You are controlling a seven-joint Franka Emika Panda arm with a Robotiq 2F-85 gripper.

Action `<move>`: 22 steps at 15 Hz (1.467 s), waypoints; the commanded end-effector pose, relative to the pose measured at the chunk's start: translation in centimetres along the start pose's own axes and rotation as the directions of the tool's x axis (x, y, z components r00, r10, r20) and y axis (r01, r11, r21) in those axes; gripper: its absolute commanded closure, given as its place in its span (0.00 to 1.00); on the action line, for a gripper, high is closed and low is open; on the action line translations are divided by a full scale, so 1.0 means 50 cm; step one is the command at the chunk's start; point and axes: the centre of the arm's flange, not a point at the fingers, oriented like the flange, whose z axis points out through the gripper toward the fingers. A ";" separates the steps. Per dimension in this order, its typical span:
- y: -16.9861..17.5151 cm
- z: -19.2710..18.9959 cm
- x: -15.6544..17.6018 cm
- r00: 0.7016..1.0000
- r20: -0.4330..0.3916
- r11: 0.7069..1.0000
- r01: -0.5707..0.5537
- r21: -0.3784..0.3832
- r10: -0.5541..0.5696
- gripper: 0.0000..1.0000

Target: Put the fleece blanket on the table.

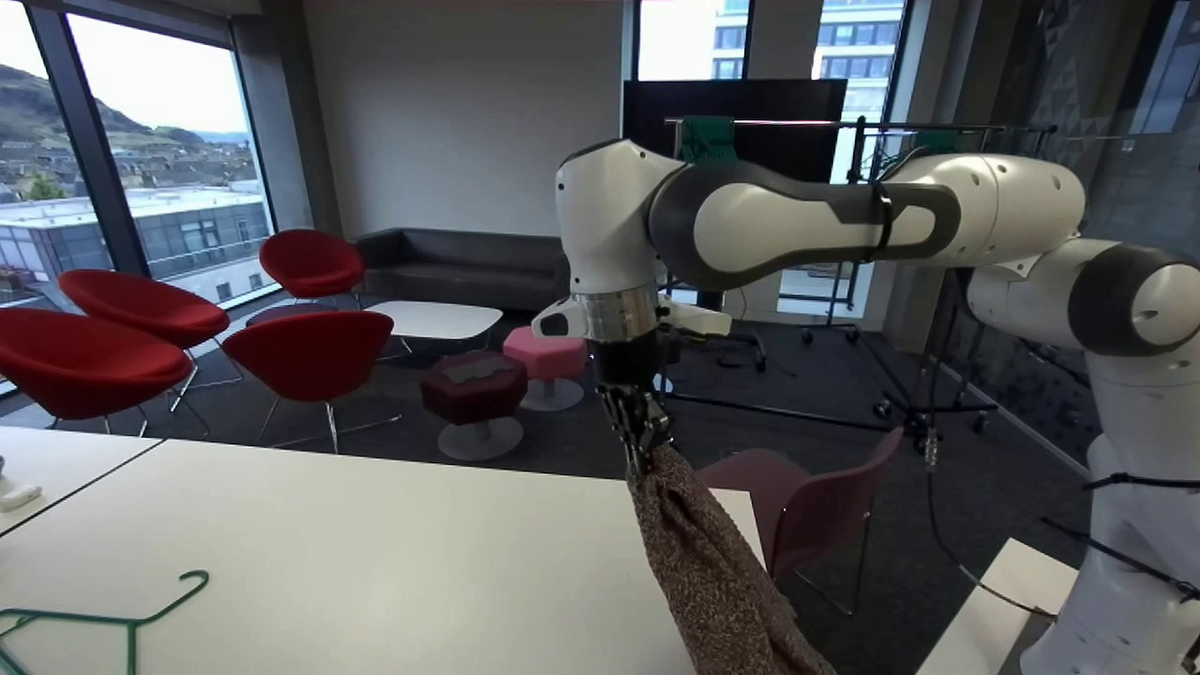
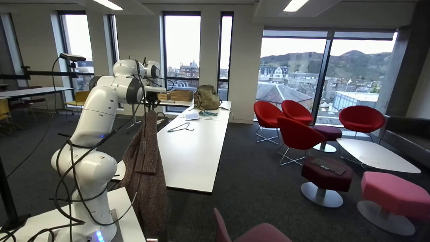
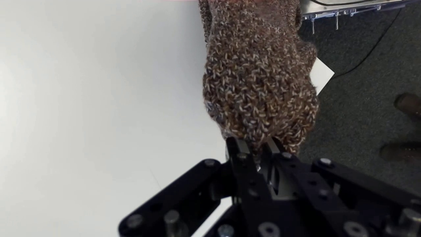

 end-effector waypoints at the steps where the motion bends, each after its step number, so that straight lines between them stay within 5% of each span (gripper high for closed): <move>1: 0.068 -0.059 -0.047 0.997 -0.073 1.000 0.011 0.017 -0.010 0.97; 6: 0.189 -0.028 -0.131 0.996 -0.071 0.996 -0.044 0.075 0.049 0.97; 8: 0.178 0.011 -0.114 0.997 -0.037 0.996 -0.064 0.065 0.067 0.88; 15: 0.161 0.031 -0.090 0.999 -0.023 0.996 -0.046 0.074 0.048 0.88; 17: 0.164 0.043 -0.114 0.996 -0.043 0.994 -0.071 0.081 0.075 0.97; 22: 0.228 -0.094 -0.117 0.990 -0.137 0.992 -0.051 -0.112 0.036 0.97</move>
